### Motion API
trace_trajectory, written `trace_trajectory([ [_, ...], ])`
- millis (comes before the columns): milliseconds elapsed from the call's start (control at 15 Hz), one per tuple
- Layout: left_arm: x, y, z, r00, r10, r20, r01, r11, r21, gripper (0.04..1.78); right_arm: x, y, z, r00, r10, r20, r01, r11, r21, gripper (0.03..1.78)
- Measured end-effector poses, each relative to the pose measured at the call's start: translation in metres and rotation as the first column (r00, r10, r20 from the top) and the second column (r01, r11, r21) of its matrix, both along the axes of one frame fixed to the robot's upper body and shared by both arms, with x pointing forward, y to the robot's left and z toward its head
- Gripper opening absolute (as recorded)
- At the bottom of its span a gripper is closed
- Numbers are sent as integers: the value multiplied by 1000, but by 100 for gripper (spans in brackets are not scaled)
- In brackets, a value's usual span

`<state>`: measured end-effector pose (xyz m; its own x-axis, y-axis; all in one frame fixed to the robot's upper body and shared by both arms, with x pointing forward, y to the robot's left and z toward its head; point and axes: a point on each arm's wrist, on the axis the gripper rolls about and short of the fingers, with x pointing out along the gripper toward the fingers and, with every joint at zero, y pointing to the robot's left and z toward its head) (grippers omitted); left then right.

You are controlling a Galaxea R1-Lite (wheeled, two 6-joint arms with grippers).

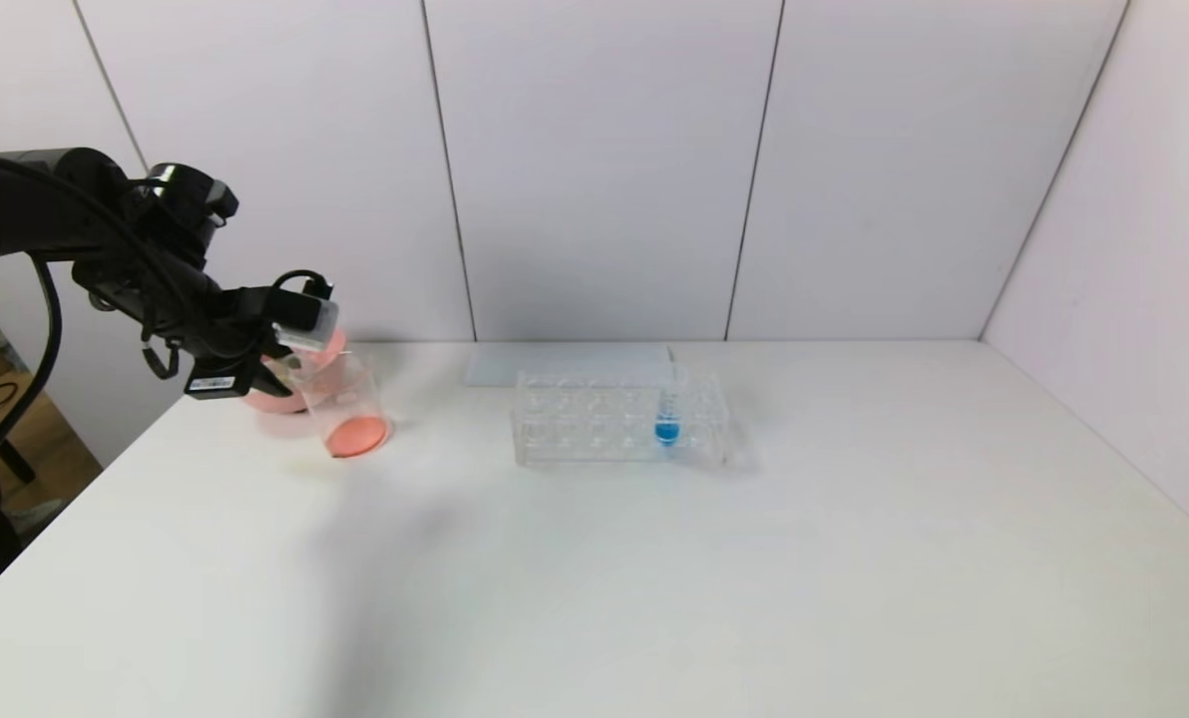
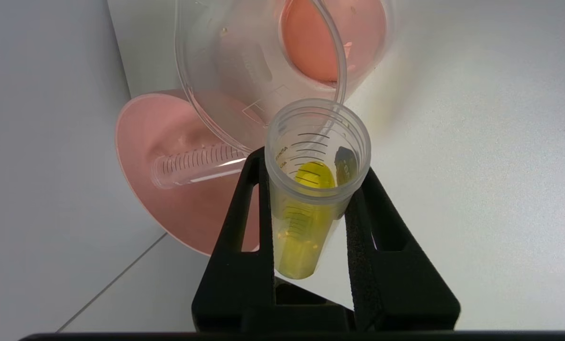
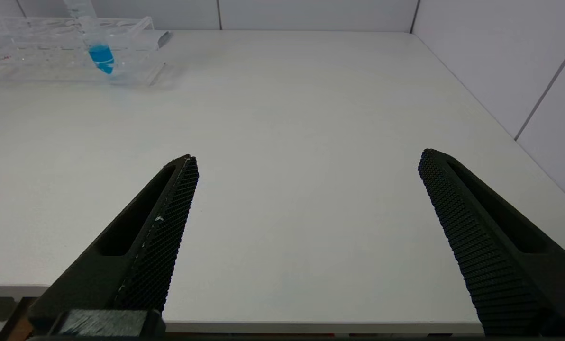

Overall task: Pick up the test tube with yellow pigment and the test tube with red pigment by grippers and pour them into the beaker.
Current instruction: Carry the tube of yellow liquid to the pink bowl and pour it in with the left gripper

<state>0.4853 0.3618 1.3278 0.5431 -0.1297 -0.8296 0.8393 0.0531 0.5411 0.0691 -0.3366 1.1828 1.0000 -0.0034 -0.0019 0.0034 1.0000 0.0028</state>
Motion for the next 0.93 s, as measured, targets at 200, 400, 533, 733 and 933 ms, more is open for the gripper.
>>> trace_trajectory([
  [200, -1, -1, 1, 1000, 6, 0, -6, 1000, 11, 44, 0, 0, 0, 1000, 0, 0, 0, 1000, 0, 170],
  [400, -1, -5, 2, 1000, 18, -3, -18, 999, 37, 44, 0, 0, 0, 1000, -1, 0, 1, 1000, -1, 170],
  [533, -1, -7, 2, 999, 37, -3, -37, 999, 36, 44, 0, 0, 0, 1000, 0, 0, 0, 1000, 0, 170],
  [733, 0, -8, 2, 998, 60, -3, -60, 997, 50, 44, 0, 0, 0, 1000, 0, 0, 0, 1000, 0, 170],
  [933, -1, -7, 2, 994, 107, -6, -106, 992, 61, 44, 0, 0, 0, 1000, 0, 0, 0, 1000, -1, 170],
])
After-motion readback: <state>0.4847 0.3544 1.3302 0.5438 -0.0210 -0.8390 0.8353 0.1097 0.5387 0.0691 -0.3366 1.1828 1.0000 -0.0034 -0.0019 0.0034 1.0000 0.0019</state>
